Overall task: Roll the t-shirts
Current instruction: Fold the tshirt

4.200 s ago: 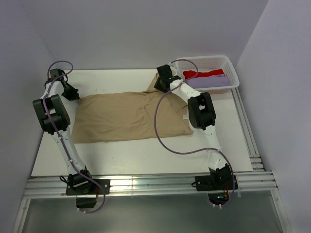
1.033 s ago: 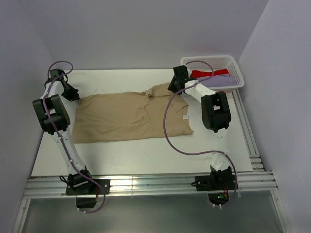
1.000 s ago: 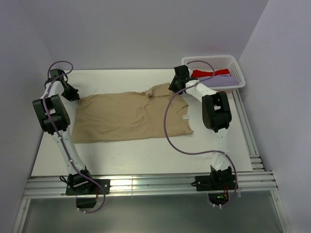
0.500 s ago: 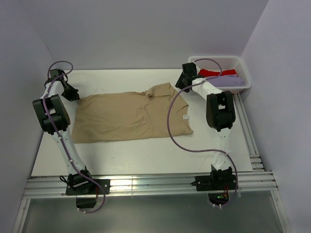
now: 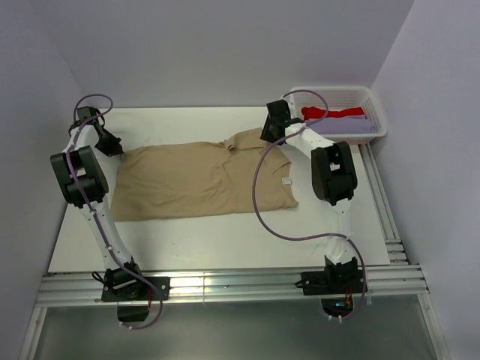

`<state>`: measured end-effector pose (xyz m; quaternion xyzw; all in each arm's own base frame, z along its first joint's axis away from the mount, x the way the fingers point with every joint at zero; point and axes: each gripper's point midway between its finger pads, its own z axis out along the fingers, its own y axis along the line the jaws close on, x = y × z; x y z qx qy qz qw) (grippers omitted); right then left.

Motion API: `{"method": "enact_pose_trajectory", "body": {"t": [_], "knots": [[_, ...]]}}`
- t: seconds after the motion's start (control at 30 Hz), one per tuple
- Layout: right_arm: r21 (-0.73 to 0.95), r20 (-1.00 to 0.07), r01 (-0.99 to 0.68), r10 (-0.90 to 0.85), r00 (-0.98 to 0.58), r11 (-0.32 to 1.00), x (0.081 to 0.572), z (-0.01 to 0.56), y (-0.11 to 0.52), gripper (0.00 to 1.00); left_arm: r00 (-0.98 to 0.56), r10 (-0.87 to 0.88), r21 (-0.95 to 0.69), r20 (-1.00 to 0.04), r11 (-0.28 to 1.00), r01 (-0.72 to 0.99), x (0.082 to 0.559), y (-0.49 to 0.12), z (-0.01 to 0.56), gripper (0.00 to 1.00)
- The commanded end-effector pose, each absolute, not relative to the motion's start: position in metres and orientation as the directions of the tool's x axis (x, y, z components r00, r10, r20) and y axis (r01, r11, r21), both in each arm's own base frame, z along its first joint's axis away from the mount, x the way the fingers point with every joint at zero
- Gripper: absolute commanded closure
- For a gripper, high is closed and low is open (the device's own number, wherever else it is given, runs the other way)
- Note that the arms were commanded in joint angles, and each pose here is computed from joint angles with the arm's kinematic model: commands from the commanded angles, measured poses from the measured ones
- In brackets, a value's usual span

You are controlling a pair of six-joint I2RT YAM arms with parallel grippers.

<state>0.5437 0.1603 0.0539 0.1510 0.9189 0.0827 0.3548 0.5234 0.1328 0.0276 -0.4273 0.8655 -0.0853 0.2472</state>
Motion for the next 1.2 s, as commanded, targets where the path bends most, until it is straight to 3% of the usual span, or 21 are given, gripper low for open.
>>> {"method": "enact_pose_trajectory", "body": {"t": [0.0, 1.17], "knots": [[0.27, -0.672, 0.181, 0.319, -0.669, 0.946, 0.55, 0.087, 0.163, 0.54, -0.499, -0.76, -0.392, -0.417, 0.645, -0.656, 0.53, 0.133, 0.07, 1.0], [0.342, -0.565, 0.155, 0.335, -0.754, 0.927, 0.545, 0.036, 0.191, 0.58, -0.502, -0.757, -0.389, -0.418, 0.648, -0.654, 0.53, 0.132, 0.069, 1.0]]}}
